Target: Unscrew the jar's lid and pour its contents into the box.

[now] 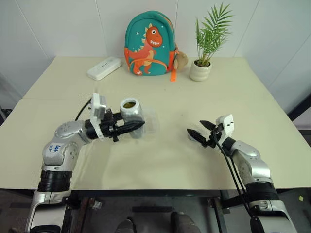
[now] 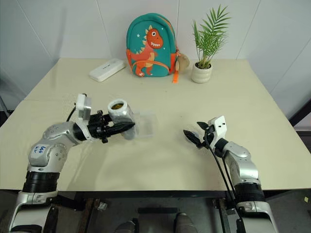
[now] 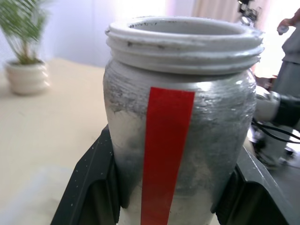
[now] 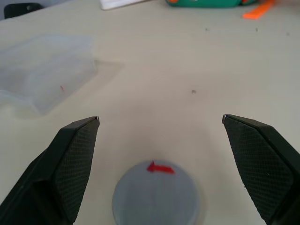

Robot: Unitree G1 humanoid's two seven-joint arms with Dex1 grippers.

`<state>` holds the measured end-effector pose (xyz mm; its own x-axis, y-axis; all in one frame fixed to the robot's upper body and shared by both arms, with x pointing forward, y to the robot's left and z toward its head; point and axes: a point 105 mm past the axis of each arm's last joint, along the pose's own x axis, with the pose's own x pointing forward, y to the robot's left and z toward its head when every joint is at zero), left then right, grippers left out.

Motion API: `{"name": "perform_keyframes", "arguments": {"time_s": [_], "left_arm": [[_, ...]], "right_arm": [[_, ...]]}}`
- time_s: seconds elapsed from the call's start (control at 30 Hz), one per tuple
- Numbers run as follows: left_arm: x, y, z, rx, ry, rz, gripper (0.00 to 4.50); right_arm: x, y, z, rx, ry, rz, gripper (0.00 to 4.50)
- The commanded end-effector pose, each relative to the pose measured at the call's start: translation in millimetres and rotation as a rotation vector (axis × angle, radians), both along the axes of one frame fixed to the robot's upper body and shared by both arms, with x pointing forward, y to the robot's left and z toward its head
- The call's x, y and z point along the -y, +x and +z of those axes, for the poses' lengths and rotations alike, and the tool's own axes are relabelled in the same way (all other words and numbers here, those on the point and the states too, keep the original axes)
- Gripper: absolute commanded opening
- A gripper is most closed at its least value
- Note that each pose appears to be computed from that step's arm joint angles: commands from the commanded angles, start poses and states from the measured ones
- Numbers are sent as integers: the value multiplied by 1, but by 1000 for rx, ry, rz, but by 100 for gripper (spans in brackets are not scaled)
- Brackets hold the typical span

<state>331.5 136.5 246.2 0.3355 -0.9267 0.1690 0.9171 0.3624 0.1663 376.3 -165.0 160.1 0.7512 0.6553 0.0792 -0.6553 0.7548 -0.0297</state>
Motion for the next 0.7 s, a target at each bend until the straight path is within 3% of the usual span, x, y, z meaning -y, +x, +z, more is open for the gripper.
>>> {"name": "perform_keyframes", "arguments": {"time_s": [0.03, 0.1, 0.27, 0.47, 0.7], "left_arm": [[-15, 17, 11, 60, 19, 106, 197], [-22, 34, 16, 94, 50, 197, 197], [-28, 81, 22, 143, 287, 441, 197], [-22, 92, 24, 255, 432, 440, 197], [-19, 96, 28, 590, 623, 546, 197]], "right_arm": [[-17, -13, 44, 107, -16, 102, 446], [-26, -19, 50, 101, -47, 145, 446], [-54, -37, 64, 98, -152, 258, 446], [-66, -46, 76, 140, -173, 288, 446], [-55, -47, 62, 113, -163, 253, 446]]}}
